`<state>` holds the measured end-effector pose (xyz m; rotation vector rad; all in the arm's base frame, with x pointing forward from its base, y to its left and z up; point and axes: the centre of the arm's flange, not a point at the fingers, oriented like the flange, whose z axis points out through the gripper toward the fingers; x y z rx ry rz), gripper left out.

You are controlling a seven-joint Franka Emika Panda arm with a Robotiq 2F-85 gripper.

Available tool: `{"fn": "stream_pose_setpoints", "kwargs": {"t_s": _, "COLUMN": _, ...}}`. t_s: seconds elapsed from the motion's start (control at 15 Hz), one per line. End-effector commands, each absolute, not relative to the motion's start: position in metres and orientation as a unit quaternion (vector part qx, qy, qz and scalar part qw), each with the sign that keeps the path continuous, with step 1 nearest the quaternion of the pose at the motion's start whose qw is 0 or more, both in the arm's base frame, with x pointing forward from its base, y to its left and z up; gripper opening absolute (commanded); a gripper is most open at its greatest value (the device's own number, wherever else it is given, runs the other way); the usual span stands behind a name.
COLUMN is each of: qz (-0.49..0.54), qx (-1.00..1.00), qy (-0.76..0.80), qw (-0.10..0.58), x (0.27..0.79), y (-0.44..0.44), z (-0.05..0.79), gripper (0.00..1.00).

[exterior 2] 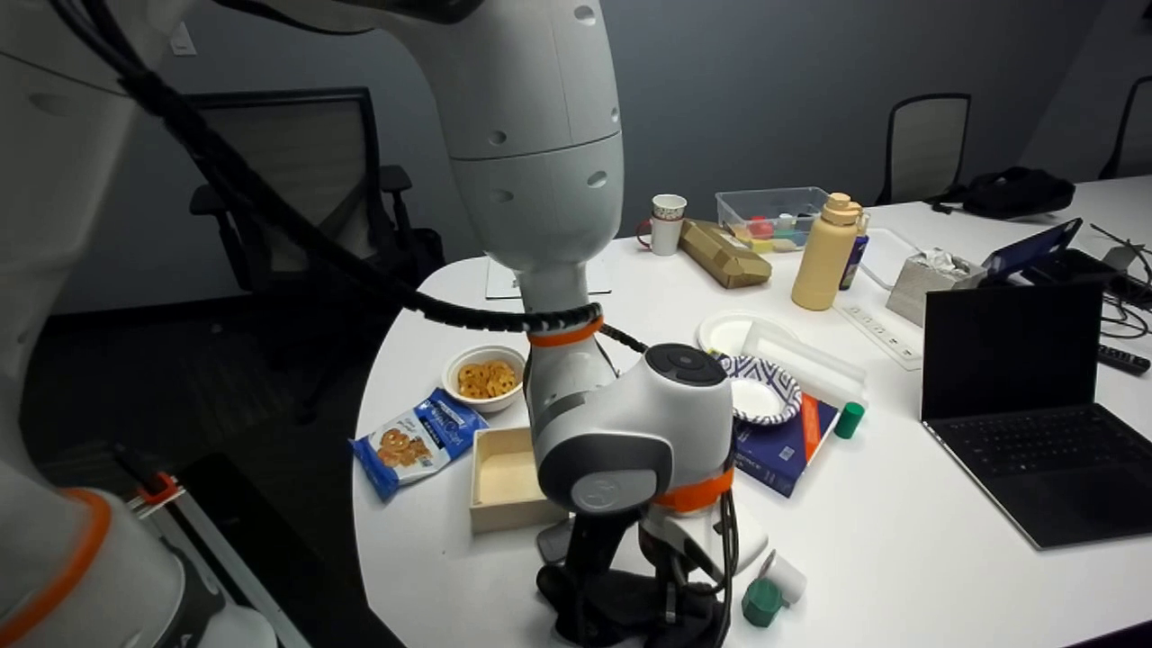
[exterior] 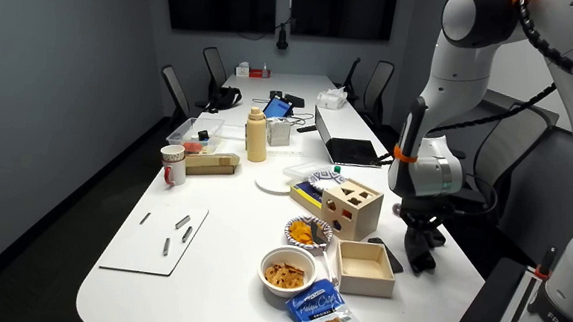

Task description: Use the towel to wipe the right side of the counter.

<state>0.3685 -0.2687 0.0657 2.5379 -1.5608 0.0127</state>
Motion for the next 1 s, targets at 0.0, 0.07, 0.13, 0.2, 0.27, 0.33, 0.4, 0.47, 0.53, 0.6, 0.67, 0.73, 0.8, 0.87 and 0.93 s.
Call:
{"fn": "stream_pose_setpoints", "kwargs": {"t_s": 0.0, "qz": 0.001, "qx": 0.83, "qy": -0.551, "qw": 0.086, "x": 0.341, "y": -0.291, "z": 0.058, "gripper": 0.02}}
{"fn": "stream_pose_setpoints", "kwargs": {"t_s": 0.07, "qz": -0.007, "qx": 0.831, "qy": -0.551, "qw": 0.08, "x": 0.335, "y": -0.289, "z": 0.057, "gripper": 0.02}}
{"fn": "stream_pose_setpoints", "kwargs": {"t_s": 0.13, "qz": -0.012, "qx": 0.832, "qy": -0.55, "qw": 0.074, "x": 0.33, "y": -0.286, "z": 0.057, "gripper": 0.02}}
{"fn": "stream_pose_setpoints", "kwargs": {"t_s": 0.2, "qz": -0.016, "qx": 0.836, "qy": -0.544, "qw": 0.069, "x": 0.327, "y": -0.279, "z": 0.059, "gripper": 0.02}}
{"fn": "stream_pose_setpoints", "kwargs": {"t_s": 0.27, "qz": -0.018, "qx": 0.841, "qy": -0.537, "qw": 0.062, "x": 0.326, "y": -0.273, "z": 0.061, "gripper": 0.02}}
{"fn": "stream_pose_setpoints", "kwargs": {"t_s": 0.33, "qz": -0.02, "qx": 0.848, "qy": -0.526, "qw": 0.057, "x": 0.326, "y": -0.265, "z": 0.064, "gripper": 0.02}}
{"fn": "stream_pose_setpoints", "kwargs": {"t_s": 0.4, "qz": -0.022, "qx": 0.854, "qy": -0.516, "qw": 0.052, "x": 0.327, "y": -0.256, "z": 0.066, "gripper": 0.02}}
{"fn": "stream_pose_setpoints", "kwargs": {"t_s": 0.47, "qz": -0.026, "qx": 0.86, "qy": -0.508, "qw": 0.047, "x": 0.327, "y": -0.247, "z": 0.068, "gripper": 0.02}}
{"fn": "stream_pose_setpoints", "kwargs": {"t_s": 0.53, "qz": -0.027, "qx": 0.865, "qy": -0.499, "qw": 0.043, "x": 0.329, "y": -0.238, "z": 0.068, "gripper": 0.02}}
{"fn": "stream_pose_setpoints", "kwargs": {"t_s": 0.6, "qz": -0.03, "qx": 0.87, "qy": -0.491, "qw": 0.039, "x": 0.332, "y": -0.23, "z": 0.067, "gripper": 0.02}}
{"fn": "stream_pose_setpoints", "kwargs": {"t_s": 0.67, "qz": -0.031, "qx": 0.874, "qy": -0.483, "qw": 0.034, "x": 0.336, "y": -0.224, "z": 0.065, "gripper": 0.02}}
{"fn": "stream_pose_setpoints", "kwargs": {"t_s": 0.73, "qz": -0.032, "qx": 0.878, "qy": -0.476, "qw": 0.032, "x": 0.341, "y": -0.218, "z": 0.062, "gripper": 0.02}}
{"fn": "stream_pose_setpoints", "kwargs": {"t_s": 0.8, "qz": -0.028, "qx": 0.882, "qy": -0.47, "qw": 0.028, "x": 0.349, "y": -0.215, "z": 0.059, "gripper": 0.02}}
{"fn": "stream_pose_setpoints", "kwargs": {"t_s": 0.87, "qz": -0.025, "qx": 0.883, "qy": -0.467, "qw": 0.027, "x": 0.357, "y": -0.215, "z": 0.055, "gripper": 0.02}}
{"fn": "stream_pose_setpoints", "kwargs": {"t_s": 0.93, "qz": -0.022, "qx": 0.885, "qy": -0.464, "qw": 0.024, "x": 0.366, "y": -0.216, "z": 0.054, "gripper": 0.02}}
